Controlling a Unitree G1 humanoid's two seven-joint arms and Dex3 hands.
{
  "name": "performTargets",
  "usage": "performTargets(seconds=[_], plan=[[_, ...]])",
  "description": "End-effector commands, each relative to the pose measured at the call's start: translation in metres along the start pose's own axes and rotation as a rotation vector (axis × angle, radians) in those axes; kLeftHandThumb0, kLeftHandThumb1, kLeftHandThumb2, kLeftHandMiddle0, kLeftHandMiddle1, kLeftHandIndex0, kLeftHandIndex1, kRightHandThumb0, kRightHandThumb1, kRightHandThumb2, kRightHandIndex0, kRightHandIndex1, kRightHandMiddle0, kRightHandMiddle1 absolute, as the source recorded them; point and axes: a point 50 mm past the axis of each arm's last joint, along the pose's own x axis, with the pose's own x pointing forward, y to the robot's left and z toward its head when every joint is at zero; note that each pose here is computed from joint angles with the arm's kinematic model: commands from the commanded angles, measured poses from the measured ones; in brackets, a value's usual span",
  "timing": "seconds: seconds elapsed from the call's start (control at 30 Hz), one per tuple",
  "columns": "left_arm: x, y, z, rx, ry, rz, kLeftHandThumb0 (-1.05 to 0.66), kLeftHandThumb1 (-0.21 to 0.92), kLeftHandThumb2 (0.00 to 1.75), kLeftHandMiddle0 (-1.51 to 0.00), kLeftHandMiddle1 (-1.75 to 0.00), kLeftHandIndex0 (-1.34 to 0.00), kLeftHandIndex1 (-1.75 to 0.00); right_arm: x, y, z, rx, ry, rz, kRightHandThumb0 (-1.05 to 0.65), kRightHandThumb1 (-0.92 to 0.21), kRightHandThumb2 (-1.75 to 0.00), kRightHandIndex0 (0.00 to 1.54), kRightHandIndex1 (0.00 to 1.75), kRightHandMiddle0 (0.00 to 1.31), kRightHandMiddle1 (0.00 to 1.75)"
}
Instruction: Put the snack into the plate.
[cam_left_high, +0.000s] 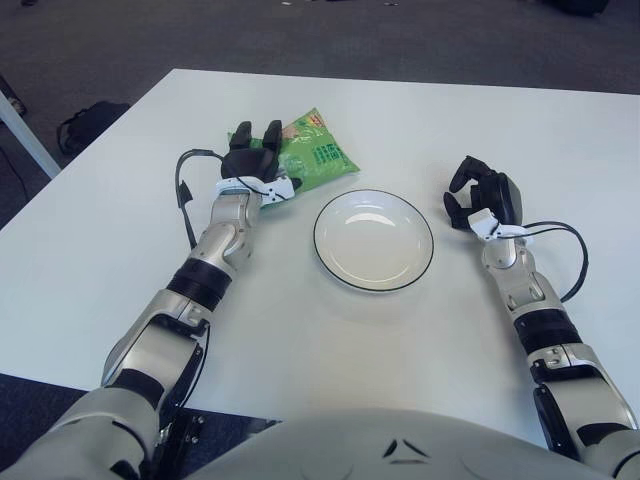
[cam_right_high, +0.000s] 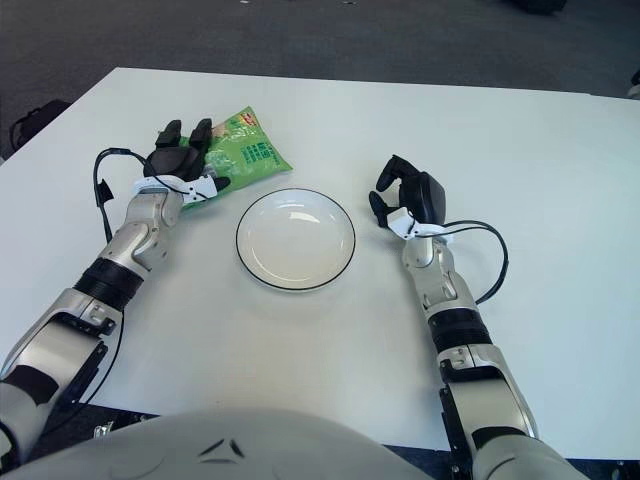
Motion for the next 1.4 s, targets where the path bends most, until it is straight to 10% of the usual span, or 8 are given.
performTargets(seconds=[0.0,0.37,0.7,0.9,1.1,1.37], plan=[[0.007,-0.006,0.004,-0.009,-0.007,-0.040,-1.05,0.92,0.64,0.00,0.00,0.00,0.00,-0.032,0.023,-0.031,-0.054,0.135,0.144,-0.55,-0.18,-1.49,1.32,1.75,0.74,1.75],[0.019,-0.029,-0.007,0.014,-0.056,-0.109,-1.05,0.92,0.64,-0.03,-0.04,-0.02,-0.17,-0.034,0.024,-0.030,-0.048,0.137,0.143,-0.54,-0.19,-1.48,1.32,1.75,0.73,1.75],[0.022,-0.038,-0.023,0.128,-0.090,-0.163,-1.05,0.92,0.58,-0.05,-1.23,0.00,-0.92,-0.036,0.024,-0.030,-0.055,0.136,0.146,-0.55,-0.19,-1.48,1.32,1.75,0.73,1.75],[0.023,-0.038,-0.030,0.178,-0.086,-0.157,-0.95,0.90,0.49,-0.39,-1.68,0.00,-1.42,-0.037,0.023,-0.029,-0.059,0.126,0.147,-0.55,-0.19,-1.48,1.32,1.75,0.73,1.75],[0.022,-0.038,-0.038,0.225,-0.081,-0.123,-0.52,0.52,1.03,-0.79,-1.74,-0.41,-1.71,-0.039,0.023,-0.029,-0.058,0.126,0.152,-0.55,-0.19,-1.48,1.32,1.75,0.73,1.75],[0.014,-0.041,-0.057,0.239,-0.086,-0.079,-0.03,0.08,1.48,-0.93,-1.43,-0.58,-1.74,-0.040,0.022,-0.030,-0.068,0.124,0.155,-0.55,-0.19,-1.48,1.32,1.75,0.73,1.75]])
